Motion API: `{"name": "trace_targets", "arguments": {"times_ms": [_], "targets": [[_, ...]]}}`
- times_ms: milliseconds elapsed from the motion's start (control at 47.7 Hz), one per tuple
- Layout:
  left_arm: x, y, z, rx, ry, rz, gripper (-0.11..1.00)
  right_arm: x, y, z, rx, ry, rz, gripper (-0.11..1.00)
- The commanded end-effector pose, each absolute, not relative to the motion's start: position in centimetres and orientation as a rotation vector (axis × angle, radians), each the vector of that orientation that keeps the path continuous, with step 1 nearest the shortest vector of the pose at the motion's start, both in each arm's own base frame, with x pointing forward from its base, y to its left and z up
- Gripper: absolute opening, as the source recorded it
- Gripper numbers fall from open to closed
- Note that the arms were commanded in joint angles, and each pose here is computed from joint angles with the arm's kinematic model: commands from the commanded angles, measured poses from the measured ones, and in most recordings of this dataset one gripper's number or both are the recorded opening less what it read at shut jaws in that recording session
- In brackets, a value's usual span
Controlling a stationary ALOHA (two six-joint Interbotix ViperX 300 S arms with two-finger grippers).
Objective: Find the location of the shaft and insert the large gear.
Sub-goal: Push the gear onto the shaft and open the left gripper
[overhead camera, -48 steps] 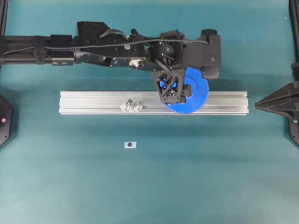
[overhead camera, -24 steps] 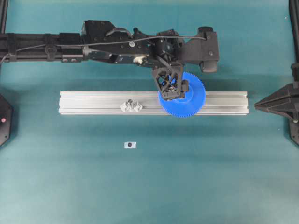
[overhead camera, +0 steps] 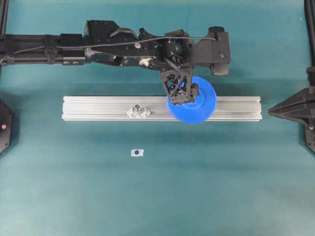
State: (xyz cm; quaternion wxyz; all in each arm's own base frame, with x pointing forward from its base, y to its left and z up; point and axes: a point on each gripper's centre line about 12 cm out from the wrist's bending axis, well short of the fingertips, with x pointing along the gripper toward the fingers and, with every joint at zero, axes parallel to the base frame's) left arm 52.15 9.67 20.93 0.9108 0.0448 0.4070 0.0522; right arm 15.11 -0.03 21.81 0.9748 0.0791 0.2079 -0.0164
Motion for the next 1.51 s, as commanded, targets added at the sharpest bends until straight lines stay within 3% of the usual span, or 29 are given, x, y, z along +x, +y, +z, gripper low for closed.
{"name": "trace_targets", "arguments": {"times_ms": [0,608,775,1027,1488], "targets": [[52.1,9.5,23.9,0.102,0.775,0.113,0.90,15.3,-0.1,22.2,0.172,0.408,-0.038,0.07],[49.9,6.3,28.4,0.081,0.686,0.085,0.90,15.3,-0.1,22.2,0.184,0.410,-0.041,0.07],[48.9,5.1,29.4,0.083,0.608,0.072,0.90,15.3,-0.1,22.2,0.184,0.408,-0.041,0.07],[46.4,4.4,29.7,0.025,0.553,0.083,0.90,15.3,-0.1,22.4,0.186,0.403,-0.040,0.07],[43.0,3.7,29.5,0.001,0.570,0.081,0.90,15.2,-0.1,22.4,0.184,0.399,-0.039,0.07]]}}
